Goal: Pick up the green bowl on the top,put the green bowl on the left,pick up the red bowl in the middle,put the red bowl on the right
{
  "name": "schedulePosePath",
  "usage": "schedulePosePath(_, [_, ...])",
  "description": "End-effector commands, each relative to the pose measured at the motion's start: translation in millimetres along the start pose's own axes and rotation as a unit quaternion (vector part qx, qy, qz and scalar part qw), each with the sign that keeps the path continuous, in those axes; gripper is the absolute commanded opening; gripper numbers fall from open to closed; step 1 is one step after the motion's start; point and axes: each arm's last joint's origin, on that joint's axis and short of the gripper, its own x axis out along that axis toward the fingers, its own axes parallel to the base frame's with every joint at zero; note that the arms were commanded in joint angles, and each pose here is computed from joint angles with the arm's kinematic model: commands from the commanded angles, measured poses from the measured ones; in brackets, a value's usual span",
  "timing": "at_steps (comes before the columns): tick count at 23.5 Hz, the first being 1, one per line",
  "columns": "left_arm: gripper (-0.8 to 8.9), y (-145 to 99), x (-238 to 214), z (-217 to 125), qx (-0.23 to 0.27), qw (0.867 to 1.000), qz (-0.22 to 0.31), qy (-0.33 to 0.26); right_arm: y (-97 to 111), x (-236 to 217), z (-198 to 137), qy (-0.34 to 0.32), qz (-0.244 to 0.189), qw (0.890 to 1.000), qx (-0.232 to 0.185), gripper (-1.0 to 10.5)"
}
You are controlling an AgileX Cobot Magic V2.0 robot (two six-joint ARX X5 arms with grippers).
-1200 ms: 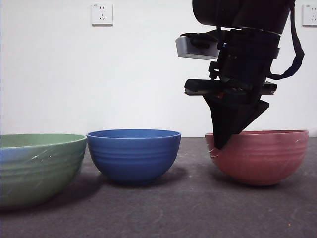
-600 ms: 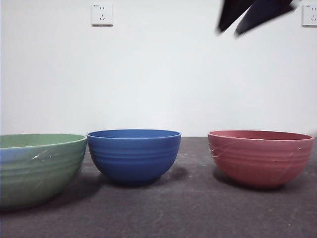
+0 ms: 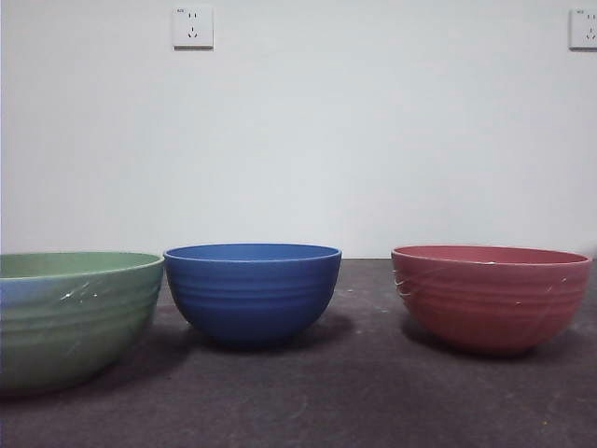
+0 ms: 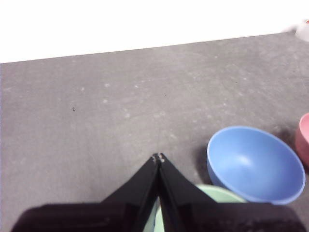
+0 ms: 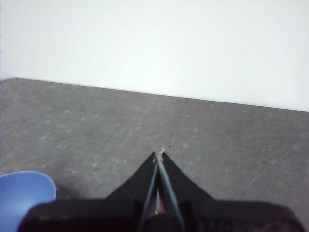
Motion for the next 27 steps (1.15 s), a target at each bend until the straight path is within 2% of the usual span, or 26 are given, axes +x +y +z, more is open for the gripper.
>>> schedulePosePath(1, [-0.04, 0, -1, -5, -0.007, 1.0, 0.001, -0.001, 0, -3, 1, -0.017, -0.003, 1.0, 0.015, -0.2])
schedulePosePath(8, [-0.04, 0, -1, -11, -0.013, 0.999, 0.001, 0.032, 0, -3, -5, 0.014, -0.002, 1.0, 0.013, 0.0])
schedulePosePath(18, [-0.04, -2, -3, -12, -0.011, 0.999, -0.004, 0.032, 0, -2, -13, 0.059, -0.001, 0.998, 0.012, 0.0])
schedulePosePath(19, [-0.04, -2, -6, -12, -0.009, 1.0, 0.001, 0.027, 0, -2, -14, 0.063, -0.001, 0.998, 0.012, 0.0])
schedulePosePath(21, [-0.04, -3, -18, -14, 0.039, 0.999, 0.027, 0.008, 0, -3, -15, 0.069, -0.001, 0.998, 0.011, 0.0])
schedulePosePath(22, [-0.04, -3, -26, -15, 0.047, 0.998, 0.046, -0.001, 0, -3, -16, 0.072, -0.001, 0.997, 0.011, 0.0])
schedulePosePath(27, [-0.04, -1, -43, -34, 0.048, 0.992, 0.108, -0.054, 0, -3, -19, 0.088, 0.0, 0.996, 0.011, 0.0])
